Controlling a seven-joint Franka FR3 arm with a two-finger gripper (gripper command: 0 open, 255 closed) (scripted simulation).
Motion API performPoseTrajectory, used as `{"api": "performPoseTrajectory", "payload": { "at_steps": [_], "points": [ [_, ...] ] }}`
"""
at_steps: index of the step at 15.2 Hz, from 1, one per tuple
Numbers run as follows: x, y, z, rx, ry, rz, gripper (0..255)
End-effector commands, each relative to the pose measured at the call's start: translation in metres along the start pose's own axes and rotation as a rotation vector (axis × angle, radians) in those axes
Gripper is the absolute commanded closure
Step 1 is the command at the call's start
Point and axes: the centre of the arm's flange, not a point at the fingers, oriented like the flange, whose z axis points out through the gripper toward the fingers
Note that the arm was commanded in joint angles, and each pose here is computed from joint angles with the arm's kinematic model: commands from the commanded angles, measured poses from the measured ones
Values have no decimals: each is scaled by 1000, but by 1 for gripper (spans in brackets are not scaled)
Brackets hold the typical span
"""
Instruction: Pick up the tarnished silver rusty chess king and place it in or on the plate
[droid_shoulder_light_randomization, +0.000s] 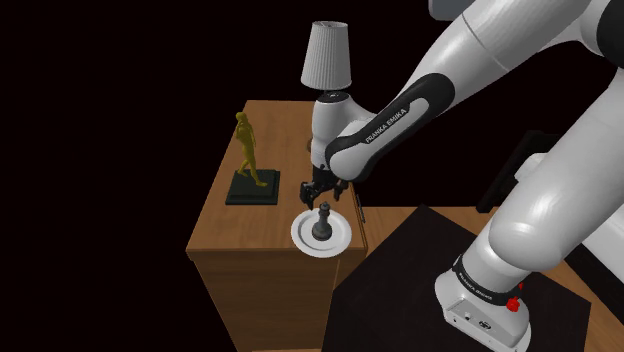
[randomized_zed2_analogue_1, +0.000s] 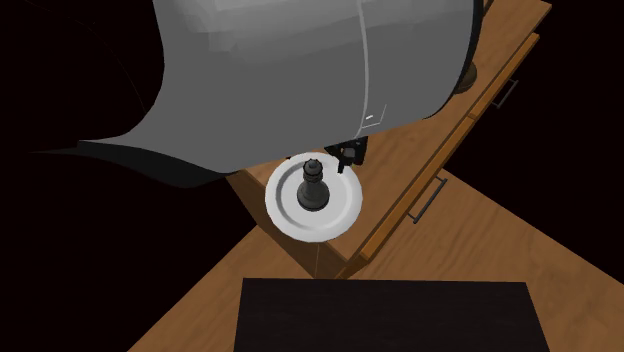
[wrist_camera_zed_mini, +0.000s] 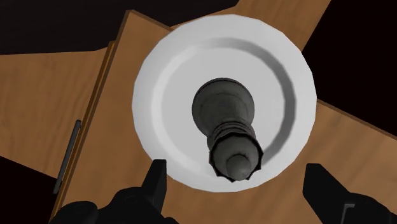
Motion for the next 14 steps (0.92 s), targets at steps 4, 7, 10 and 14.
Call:
{"api": "performPoseTrajectory", "payload": {
  "at_steps": [4,7,10,14],
  "points": [
    [0,0,-26,0,0,0,0],
    [0,0,-50,0,0,0,0],
    [0,0,-50,0,0,0,0],
    [0,0,-50,0,0,0,0]
  ]
}}
